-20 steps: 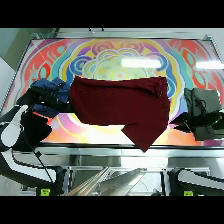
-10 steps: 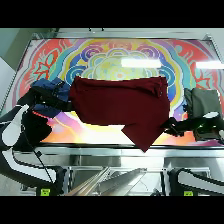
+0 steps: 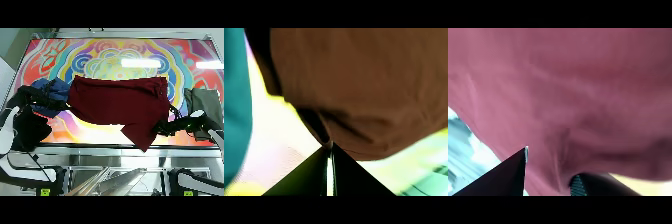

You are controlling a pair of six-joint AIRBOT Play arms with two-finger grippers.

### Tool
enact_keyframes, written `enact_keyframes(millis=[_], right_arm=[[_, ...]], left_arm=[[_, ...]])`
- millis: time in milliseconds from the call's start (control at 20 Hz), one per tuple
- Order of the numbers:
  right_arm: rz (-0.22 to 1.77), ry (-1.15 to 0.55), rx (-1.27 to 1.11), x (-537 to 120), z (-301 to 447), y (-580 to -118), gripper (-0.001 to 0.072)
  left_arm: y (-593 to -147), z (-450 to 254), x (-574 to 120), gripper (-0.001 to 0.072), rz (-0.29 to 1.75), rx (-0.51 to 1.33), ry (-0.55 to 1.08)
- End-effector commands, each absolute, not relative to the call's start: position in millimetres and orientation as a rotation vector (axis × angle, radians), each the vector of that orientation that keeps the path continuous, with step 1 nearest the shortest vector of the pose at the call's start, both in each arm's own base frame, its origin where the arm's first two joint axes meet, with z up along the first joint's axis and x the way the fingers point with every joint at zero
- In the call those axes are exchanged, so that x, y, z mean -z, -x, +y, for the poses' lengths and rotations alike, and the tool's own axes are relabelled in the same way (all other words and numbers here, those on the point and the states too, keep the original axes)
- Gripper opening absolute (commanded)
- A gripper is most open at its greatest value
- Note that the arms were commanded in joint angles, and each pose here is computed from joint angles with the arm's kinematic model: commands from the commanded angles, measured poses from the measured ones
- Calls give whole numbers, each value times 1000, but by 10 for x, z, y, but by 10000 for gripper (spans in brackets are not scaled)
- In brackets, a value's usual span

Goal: Fold the shirts.

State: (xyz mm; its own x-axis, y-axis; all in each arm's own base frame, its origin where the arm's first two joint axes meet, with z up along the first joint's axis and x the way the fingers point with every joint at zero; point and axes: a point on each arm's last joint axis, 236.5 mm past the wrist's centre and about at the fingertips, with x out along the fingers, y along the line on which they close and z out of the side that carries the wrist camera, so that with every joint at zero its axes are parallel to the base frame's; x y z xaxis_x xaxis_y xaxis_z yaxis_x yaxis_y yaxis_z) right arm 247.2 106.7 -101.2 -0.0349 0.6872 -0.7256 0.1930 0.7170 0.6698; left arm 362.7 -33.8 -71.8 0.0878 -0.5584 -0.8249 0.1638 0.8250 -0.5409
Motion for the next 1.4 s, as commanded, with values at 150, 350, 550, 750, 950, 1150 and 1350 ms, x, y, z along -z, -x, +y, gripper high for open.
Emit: enact_keyframes(millis=[150, 350, 550, 750, 950, 1150, 1350], right_arm=[[1477, -686, -473, 927, 1092, -2524, 161], [1434, -724, -583, 763, 1310, -2548, 20], [1411, -671, -667, 459, 1342, -2396, 19], [1296, -577, -531, 122, 867, -2439, 20], [1100, -531, -453, -265, 596, -2670, 20], [887, -519, -508, -564, 632, -3302, 20], [783, -514, -594, -665, 749, -4161, 20]], left_arm=[[-3103, -307, 532, 16, 1384, 499, 412], [-2993, -381, 491, 17, 1355, 487, 390], [-3039, -236, 243, 16, 1270, 422, 369], [-2858, -27, -202, 16, 1185, 362, 385], [-2833, -45, -503, 16, 1090, 329, 348], [-3208, -83, -541, 16, 984, 301, 281], [-3842, -205, -461, 16, 958, 330, 233]])
